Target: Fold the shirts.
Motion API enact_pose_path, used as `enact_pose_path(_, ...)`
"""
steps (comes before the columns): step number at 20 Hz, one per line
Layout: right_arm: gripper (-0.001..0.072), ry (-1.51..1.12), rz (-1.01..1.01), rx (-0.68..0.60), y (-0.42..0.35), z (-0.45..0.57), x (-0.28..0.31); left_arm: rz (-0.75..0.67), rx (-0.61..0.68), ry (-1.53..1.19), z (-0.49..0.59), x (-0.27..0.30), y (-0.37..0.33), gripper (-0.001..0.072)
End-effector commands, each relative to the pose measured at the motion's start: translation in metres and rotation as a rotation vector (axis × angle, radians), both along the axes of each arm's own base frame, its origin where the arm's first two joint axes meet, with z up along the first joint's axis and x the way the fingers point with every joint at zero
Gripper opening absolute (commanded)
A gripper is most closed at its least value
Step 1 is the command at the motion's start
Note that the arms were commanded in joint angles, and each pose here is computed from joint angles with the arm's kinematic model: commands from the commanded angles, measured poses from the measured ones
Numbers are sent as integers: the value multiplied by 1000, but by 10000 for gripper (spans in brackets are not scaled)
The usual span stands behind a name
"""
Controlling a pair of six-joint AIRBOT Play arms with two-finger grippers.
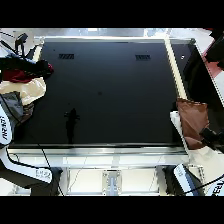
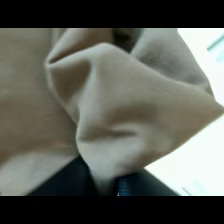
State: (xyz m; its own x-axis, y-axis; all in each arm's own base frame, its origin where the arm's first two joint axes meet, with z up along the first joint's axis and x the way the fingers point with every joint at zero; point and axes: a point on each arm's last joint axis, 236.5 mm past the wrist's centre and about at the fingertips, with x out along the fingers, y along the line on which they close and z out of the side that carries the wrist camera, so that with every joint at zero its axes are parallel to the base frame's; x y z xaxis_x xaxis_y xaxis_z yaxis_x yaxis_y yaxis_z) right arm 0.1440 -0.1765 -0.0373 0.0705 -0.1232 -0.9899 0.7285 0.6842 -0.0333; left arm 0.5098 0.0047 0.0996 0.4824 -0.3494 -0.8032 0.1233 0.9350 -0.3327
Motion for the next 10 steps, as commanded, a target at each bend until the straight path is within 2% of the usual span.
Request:
enact_pose_path(1, 324, -55, -53, 17, -1, 13, 1, 1, -1, 0, 0, 0, 0, 9)
enact_pose_path(3, 325, -235, -17, -44, -6, 68, 36, 30, -35, 11, 2, 0, -3, 13)
enact_pose_path(6, 324, -636, 36, -195, 7, 199, 87, 18, -155, -8, 16, 3, -26, 14)
enact_pose_path(8, 323, -959, 174, -196, 58, 282, 118, -5, -254, -27, 30, 5, -47, 14)
enact_pose_path(10, 322, -1166, 424, -143, 124, 328, 135, -33, -314, -35, 40, 4, -67, 14)
